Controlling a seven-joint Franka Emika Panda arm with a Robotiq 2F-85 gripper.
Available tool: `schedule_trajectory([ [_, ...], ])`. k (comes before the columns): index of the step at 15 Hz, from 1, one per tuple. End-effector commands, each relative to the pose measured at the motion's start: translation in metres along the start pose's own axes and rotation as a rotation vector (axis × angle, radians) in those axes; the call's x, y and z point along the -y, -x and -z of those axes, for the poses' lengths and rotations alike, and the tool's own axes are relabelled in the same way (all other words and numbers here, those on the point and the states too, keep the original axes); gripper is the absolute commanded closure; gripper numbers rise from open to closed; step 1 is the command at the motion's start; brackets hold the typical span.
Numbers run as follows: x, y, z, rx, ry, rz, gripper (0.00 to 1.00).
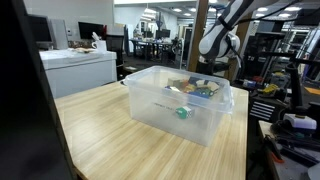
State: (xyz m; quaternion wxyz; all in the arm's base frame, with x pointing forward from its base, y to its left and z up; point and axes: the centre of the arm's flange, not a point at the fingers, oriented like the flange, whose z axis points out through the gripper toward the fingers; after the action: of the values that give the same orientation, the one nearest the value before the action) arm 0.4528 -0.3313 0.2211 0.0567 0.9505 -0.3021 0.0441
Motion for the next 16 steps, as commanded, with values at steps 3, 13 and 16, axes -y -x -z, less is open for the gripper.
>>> schedule_trajectory([
  [3,0.028,-0.001,-0.006,-0.008,-0.012,-0.063,0.0],
  [13,0.037,-0.006,0.005,-0.048,-0.041,-0.063,0.0],
  [16,0.035,-0.006,0.0,-0.043,-0.031,-0.069,0.0],
])
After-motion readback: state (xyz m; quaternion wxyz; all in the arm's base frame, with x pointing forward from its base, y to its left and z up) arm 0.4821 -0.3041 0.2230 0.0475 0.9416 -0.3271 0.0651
